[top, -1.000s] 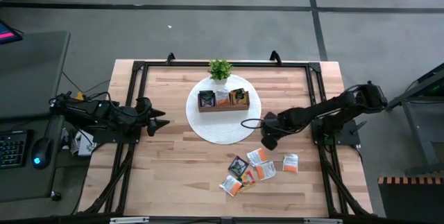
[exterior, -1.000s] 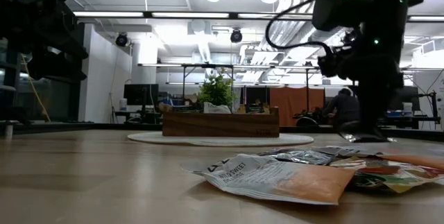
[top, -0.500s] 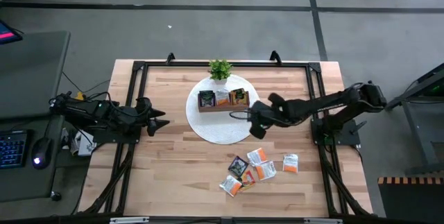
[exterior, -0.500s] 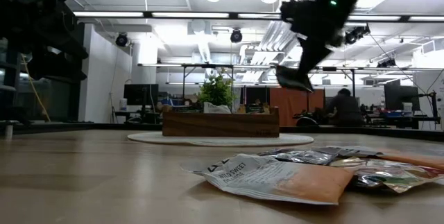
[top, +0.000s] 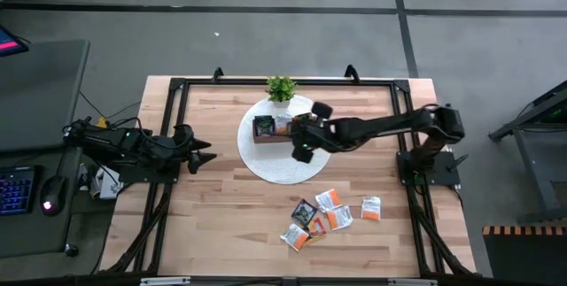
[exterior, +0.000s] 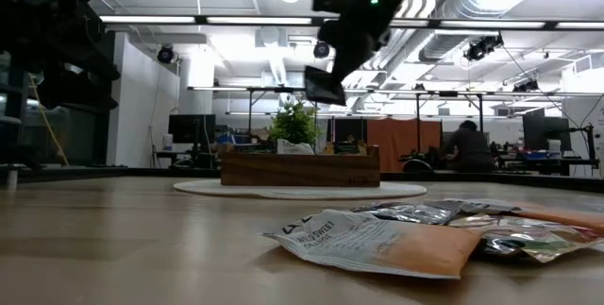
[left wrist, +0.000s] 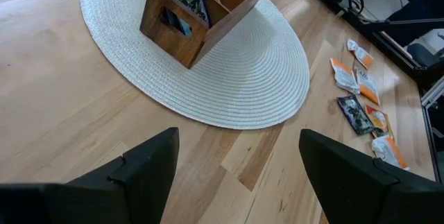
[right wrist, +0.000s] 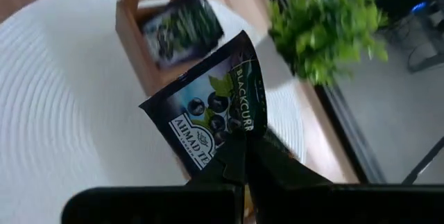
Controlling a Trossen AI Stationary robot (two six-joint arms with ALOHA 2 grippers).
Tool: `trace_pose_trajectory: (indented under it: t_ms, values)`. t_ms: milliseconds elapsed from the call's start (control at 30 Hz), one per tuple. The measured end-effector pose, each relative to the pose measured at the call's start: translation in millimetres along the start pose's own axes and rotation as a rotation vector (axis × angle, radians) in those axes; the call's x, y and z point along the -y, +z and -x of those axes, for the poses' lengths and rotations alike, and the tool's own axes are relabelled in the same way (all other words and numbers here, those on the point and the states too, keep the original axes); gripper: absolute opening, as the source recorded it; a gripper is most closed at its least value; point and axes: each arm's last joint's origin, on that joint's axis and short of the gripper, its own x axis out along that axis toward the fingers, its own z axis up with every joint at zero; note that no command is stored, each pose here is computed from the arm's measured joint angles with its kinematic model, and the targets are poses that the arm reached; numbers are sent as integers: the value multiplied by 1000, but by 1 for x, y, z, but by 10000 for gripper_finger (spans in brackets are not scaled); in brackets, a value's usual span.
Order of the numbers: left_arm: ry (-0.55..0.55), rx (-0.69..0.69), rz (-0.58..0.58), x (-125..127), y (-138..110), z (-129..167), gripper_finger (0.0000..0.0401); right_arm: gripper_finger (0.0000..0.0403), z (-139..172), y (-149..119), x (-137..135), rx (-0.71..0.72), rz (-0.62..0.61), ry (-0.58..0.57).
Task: Pick & Place Tea
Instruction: Put the black tea bag into the left section of the wooden organizer
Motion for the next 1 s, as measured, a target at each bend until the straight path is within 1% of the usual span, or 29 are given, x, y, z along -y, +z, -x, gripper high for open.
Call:
trace_pose_trajectory:
  t_ms: [267, 500, 733, 1000]
  values:
    - [0, 0, 0, 0, 0, 0, 296, 0, -28, 30, -15, 62, 25, -36]
    - [0, 0, 0, 0, 0, 0, 296, 0, -46, 46, -26, 125, 41, -35]
    - [0, 0, 0, 0, 0, 0, 296, 0, -74, 51, -39, 155, 68, -50]
    - [0, 0, 0, 0, 0, 0, 296, 0, -96, 50, -43, 153, 12, -75]
